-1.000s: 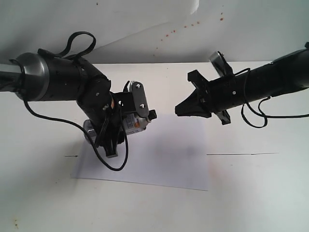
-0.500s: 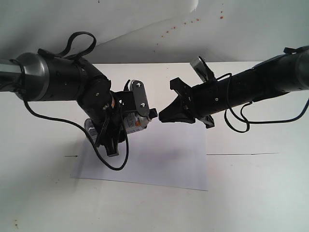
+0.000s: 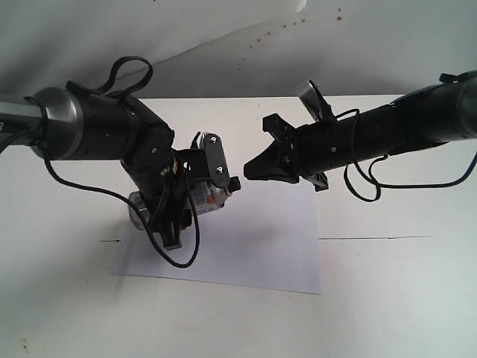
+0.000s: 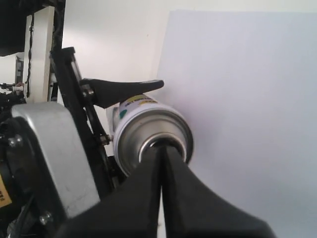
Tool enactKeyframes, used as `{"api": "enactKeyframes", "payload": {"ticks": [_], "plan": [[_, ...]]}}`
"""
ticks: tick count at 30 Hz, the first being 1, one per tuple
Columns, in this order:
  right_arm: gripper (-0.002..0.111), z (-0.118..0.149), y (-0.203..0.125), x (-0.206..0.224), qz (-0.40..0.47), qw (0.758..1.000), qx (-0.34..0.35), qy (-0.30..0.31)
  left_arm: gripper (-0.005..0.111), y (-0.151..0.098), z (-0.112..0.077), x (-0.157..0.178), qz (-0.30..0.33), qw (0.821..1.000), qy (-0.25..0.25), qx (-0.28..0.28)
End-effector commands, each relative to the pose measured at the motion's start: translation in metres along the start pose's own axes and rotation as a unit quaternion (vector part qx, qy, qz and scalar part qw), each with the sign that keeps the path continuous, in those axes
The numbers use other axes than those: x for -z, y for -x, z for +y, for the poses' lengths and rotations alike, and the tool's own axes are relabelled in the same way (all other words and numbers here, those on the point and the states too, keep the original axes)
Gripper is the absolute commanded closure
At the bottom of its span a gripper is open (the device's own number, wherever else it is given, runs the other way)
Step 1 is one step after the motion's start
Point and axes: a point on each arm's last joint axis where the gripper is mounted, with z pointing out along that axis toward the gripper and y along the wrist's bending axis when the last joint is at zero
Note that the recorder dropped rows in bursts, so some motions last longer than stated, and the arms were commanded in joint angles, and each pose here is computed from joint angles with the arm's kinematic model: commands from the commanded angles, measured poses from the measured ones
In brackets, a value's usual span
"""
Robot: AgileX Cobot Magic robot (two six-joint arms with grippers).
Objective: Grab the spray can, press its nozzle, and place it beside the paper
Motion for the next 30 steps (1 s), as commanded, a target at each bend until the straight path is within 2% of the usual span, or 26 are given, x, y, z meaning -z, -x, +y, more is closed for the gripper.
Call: {"api": "enactKeyframes", "payload": {"ticks": [1,11,30], "plan": [[0.108,-0.001,0.001,-0.002,-0.003,1.0,0.005,0.001,0.107,0.003,0.003,0.003,-0.01,1.0,0.006,0.01],[0.108,-0.013,-0.001,-0.01,0.008,1.0,-0.006,0.0,0.107,0.002,0.004,0.003,-0.008,1.0,0.011,0.002],[0.108,0.0,-0.01,-0.027,0.021,1.0,0.014,0.006,0.107,0.003,0.003,0.003,-0.011,1.0,0.01,0.006]]}}
